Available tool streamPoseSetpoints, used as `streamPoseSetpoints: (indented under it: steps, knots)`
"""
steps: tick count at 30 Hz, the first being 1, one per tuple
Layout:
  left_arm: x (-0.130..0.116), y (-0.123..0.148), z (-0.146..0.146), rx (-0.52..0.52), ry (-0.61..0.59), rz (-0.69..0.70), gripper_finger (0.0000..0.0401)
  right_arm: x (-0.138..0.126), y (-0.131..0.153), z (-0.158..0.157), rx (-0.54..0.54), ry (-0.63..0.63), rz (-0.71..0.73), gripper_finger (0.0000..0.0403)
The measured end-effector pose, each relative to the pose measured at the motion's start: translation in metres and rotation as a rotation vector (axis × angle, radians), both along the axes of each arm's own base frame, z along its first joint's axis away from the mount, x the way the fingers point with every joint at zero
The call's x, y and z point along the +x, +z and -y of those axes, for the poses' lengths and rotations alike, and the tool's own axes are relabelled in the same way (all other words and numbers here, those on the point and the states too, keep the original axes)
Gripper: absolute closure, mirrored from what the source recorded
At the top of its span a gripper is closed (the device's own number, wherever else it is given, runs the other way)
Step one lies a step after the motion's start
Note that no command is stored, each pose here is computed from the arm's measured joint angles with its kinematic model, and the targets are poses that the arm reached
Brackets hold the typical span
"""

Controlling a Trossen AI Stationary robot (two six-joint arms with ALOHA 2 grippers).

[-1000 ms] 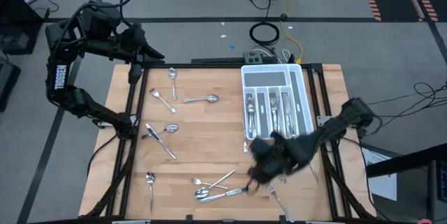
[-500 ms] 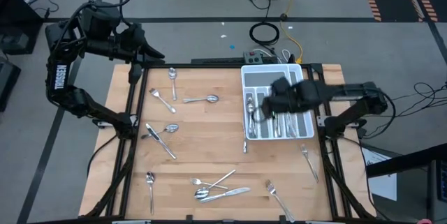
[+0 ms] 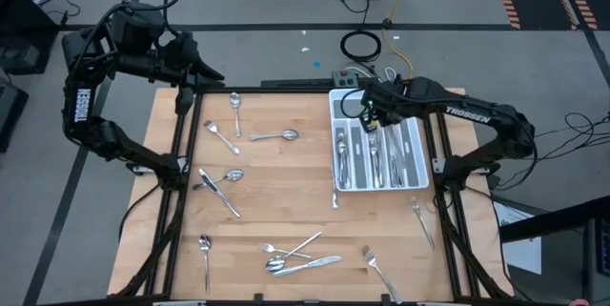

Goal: Sort silverware
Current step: Put the silver knife into the white silverware tray, then put the silver spoon into the white silverware tray

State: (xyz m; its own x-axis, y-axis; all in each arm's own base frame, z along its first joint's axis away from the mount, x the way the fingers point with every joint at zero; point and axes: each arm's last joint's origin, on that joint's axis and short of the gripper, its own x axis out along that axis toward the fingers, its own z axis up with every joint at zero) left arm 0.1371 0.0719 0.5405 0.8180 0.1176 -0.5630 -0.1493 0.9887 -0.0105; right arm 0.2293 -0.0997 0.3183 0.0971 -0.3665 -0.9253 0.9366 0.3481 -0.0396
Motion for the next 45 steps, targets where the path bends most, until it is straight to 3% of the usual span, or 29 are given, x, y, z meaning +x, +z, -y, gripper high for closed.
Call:
streamPoseSetpoints:
  steps: [9, 16, 30, 34, 41, 45]
  knots:
    - [0.000, 0.000, 0.000, -0.001, 0.001, 0.000, 0.0315, -0.026, -0.088, -0.001, 0.124, -0.073, 0.122, 0.0377]
    - [0.000, 0.000, 0.000, 0.002, -0.002, -0.001, 0.0315, -0.043, -0.129, -0.003, 0.123, -0.137, 0.185, 0.0377]
    - [0.000, 0.000, -0.001, 0.013, 0.018, -0.008, 0.0315, -0.058, -0.135, 0.015, 0.114, -0.178, 0.134, 0.0377]
    - [0.000, 0.000, -0.001, 0.013, 0.018, -0.008, 0.0315, -0.062, -0.135, 0.018, 0.066, -0.219, 0.104, 0.0376]
    - [0.000, 0.000, -0.001, 0.013, 0.018, -0.008, 0.0315, -0.062, -0.135, 0.019, 0.039, -0.211, 0.085, 0.0284]
    - [0.000, 0.001, -0.001, 0.020, 0.021, 0.000, 0.0315, -0.062, -0.135, 0.019, 0.039, -0.211, 0.085, 0.0265]
